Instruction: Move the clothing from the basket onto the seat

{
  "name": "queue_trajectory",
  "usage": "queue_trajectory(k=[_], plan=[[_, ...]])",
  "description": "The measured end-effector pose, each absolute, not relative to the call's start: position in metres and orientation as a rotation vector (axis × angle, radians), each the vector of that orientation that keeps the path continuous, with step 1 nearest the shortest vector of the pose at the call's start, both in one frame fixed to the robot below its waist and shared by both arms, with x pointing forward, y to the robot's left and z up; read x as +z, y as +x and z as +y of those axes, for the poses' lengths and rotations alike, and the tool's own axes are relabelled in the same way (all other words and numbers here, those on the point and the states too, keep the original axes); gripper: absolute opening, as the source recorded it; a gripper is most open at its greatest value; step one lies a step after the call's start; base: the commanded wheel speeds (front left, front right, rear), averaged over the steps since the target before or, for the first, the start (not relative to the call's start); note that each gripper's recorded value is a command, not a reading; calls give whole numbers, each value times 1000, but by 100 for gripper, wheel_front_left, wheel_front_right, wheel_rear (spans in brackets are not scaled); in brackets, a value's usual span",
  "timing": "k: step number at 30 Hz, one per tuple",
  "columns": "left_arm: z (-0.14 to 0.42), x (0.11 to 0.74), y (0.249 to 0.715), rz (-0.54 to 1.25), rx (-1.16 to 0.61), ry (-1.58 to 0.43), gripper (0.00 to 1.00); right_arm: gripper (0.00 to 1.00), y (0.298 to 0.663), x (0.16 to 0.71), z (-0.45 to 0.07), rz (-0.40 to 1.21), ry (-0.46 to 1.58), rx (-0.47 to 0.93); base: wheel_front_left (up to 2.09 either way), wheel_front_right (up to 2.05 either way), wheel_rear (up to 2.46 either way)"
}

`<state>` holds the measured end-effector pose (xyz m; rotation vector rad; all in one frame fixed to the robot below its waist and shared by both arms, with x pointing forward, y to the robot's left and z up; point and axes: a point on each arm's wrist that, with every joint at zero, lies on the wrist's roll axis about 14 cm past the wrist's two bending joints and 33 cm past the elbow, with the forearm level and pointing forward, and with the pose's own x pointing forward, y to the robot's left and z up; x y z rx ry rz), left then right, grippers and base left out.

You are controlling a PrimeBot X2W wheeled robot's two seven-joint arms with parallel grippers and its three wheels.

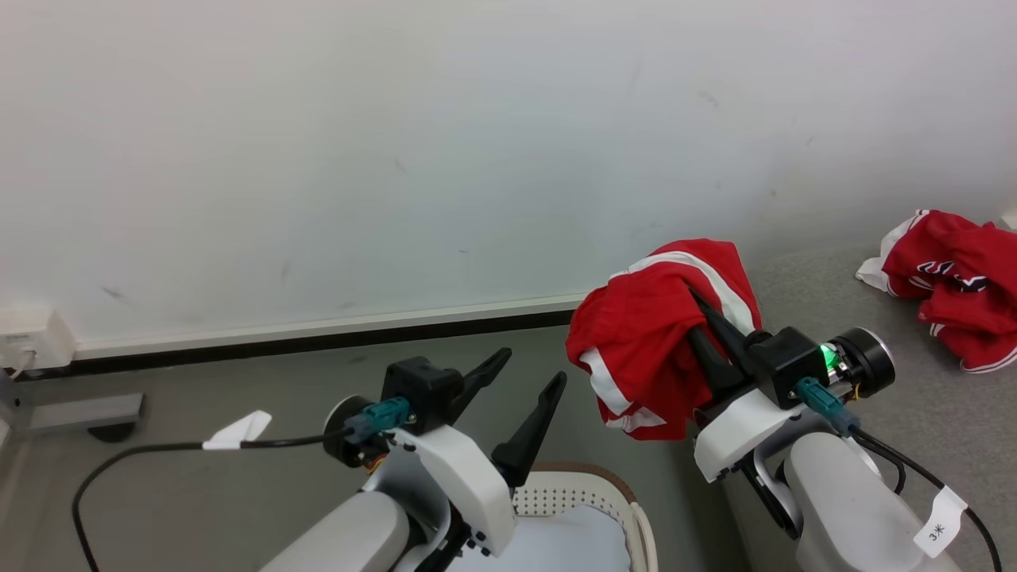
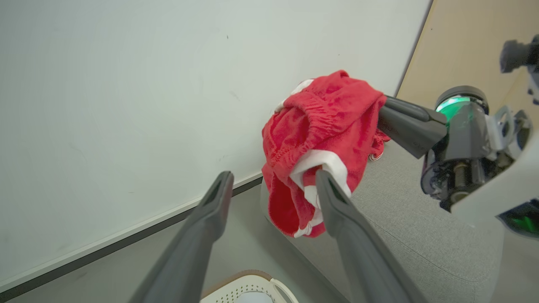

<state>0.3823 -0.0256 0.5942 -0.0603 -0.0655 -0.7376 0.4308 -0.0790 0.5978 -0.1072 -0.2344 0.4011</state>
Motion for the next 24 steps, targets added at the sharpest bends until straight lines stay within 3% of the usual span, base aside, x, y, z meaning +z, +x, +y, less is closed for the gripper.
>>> queue_trajectory(k=[14, 24], plan=[[-53, 588, 380, -50, -814, -63, 100, 0, 426, 596, -115, -227, -114, 311, 0, 0, 0], [-91, 581, 374, -30, -924, -70, 100, 0, 417, 597, -170, -225, -133, 180, 0, 0, 0]])
